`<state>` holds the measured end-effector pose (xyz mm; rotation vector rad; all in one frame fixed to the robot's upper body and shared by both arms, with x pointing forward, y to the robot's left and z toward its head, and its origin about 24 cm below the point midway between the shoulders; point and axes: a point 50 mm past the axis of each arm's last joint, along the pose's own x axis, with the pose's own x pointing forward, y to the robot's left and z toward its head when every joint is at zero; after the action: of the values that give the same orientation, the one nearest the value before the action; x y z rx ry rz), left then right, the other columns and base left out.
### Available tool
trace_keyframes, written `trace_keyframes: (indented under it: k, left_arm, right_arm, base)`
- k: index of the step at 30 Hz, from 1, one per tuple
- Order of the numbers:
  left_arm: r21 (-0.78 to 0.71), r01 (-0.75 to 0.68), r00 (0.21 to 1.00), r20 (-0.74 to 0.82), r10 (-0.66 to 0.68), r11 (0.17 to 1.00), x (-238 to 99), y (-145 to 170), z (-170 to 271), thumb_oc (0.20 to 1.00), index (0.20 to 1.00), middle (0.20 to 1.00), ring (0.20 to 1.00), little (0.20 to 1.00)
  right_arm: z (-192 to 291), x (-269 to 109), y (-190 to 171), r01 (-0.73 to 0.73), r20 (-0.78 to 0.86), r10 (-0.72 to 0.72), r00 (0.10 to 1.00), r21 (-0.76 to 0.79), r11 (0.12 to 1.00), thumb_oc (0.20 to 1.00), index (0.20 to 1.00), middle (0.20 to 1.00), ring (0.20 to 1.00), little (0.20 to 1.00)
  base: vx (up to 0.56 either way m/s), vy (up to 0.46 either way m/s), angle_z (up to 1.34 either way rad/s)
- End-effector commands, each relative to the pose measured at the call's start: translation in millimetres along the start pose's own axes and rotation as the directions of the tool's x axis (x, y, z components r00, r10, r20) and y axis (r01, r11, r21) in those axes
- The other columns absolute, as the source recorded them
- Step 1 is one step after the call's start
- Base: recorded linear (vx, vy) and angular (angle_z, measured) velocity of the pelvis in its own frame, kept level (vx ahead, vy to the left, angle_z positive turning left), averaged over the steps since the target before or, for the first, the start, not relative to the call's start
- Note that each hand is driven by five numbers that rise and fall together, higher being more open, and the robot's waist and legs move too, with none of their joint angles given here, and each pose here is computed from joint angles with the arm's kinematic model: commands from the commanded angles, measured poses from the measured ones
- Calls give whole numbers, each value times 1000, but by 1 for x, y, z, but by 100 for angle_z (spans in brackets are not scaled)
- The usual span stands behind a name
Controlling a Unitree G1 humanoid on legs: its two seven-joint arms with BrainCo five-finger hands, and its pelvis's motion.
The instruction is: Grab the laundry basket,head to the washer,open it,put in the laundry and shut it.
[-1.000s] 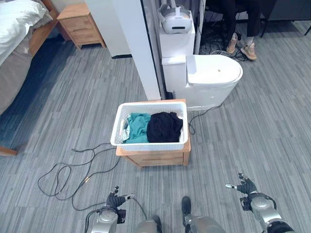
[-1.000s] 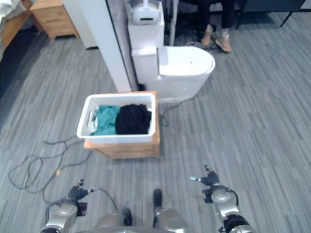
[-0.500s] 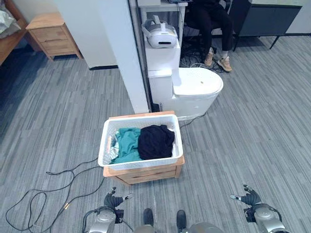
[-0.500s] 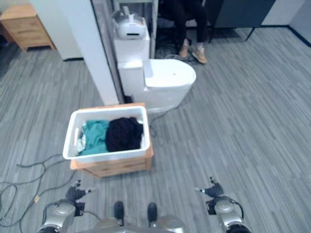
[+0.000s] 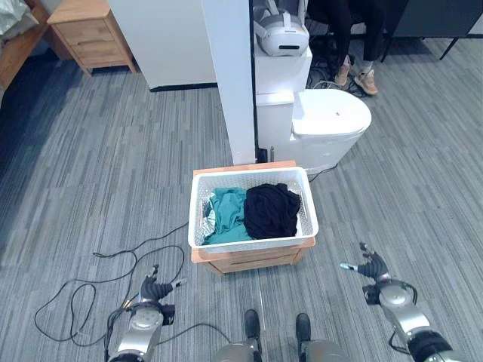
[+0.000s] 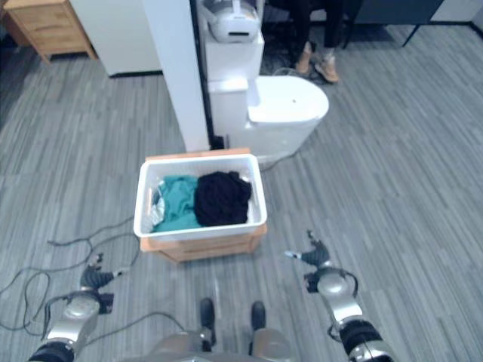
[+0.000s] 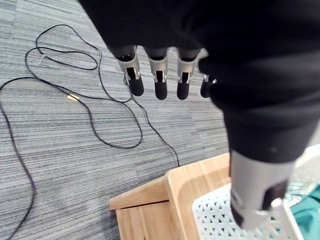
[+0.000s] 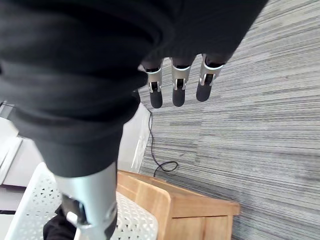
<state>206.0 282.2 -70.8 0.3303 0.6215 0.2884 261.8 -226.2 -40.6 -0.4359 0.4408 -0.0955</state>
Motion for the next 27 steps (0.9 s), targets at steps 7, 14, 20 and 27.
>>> trace_keyframes:
  k: [7,14,20,27]
  left_arm:
    - [-25,-151,960,233,152,988,32,11,99,1000,1000,1000,1000,1000]
    - [41,-178,941,299,158,983,44,5,154,1000,1000,1000,1000,1000]
    - [154,-155,944,313,101,976,48,-21,187,827,827,827,827,827]
    - [132,-89,936,350,38,987,42,-39,181,200,200,200,200,200]
  right_arm:
    - [95,34,17,32,209,-39,977,37,999,1000,1000,1000,1000,1000]
    - [146,49,24,37,260,-17,966,-72,997,1000,1000,1000,1000,1000]
    - [184,53,38,23,295,24,955,-155,988,1000,1000,1000,1000,1000]
    - [175,51,36,17,303,28,953,-146,989,200,200,200,200,200]
  base:
    - [-53,-6,-5]
    - [-16,-35,-3]
    - [-14,-54,5]
    - [-12,-41,8]
